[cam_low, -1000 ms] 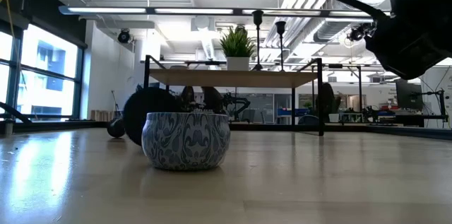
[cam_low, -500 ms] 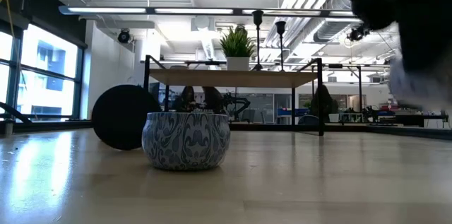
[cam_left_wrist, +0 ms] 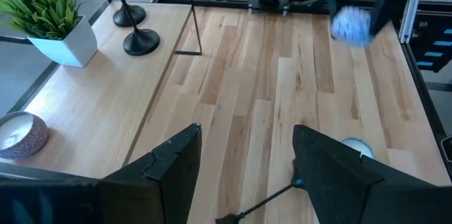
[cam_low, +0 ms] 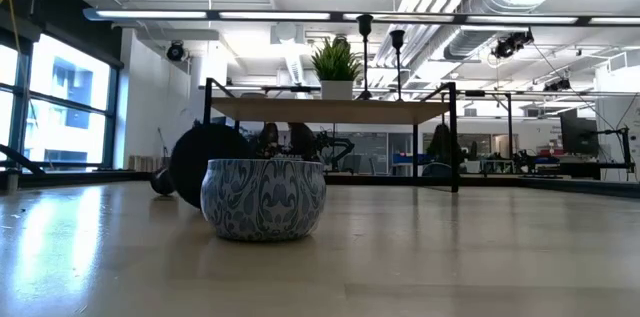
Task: Pick & Place candle stick holders
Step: Put the white red scented candle on the shelf
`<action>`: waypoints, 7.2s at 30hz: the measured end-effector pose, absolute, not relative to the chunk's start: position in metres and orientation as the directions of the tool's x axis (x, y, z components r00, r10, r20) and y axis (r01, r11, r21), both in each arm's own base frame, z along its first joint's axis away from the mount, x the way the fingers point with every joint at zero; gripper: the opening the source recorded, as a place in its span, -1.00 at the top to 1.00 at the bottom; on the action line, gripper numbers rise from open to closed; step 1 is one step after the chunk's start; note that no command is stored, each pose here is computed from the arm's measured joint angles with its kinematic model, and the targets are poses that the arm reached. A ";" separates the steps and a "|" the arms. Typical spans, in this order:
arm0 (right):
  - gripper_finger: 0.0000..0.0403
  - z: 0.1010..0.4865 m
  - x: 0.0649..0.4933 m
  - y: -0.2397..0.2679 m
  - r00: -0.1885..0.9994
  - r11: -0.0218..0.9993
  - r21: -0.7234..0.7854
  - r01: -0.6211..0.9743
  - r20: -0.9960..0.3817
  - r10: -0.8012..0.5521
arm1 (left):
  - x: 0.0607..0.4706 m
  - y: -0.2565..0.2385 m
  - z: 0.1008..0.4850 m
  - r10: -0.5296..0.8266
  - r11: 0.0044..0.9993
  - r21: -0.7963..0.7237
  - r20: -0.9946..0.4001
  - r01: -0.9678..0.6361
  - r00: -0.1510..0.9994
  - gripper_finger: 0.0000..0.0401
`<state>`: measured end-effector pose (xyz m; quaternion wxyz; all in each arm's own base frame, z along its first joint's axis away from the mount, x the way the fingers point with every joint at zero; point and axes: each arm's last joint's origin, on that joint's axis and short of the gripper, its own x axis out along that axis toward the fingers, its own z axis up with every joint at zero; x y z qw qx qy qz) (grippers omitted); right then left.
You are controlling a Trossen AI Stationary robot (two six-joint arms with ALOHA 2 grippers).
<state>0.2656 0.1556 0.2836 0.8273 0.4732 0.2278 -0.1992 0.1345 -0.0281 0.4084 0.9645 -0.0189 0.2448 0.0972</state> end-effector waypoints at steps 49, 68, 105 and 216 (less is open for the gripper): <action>-0.43 0.365 0.279 0.067 0.984 0.737 0.671 0.079 -0.172 0.051 | 0.237 -0.102 0.436 0.295 0.717 0.642 0.074 -0.272 0.953 -0.09; -0.43 0.370 0.280 0.067 0.992 0.716 0.697 0.039 -0.114 0.057 | 0.240 -0.104 0.430 0.257 0.760 0.610 0.036 -0.225 0.966 -0.09; -0.43 0.368 0.279 0.067 0.990 0.697 0.713 0.071 -0.137 0.039 | 0.224 -0.141 0.424 -0.016 0.535 0.844 -0.013 0.019 1.000 -0.09; -0.43 0.366 0.279 0.067 0.986 0.722 0.687 0.079 -0.159 0.043 | 0.228 -0.133 0.427 0.007 0.814 0.581 0.016 -0.015 1.000 -0.98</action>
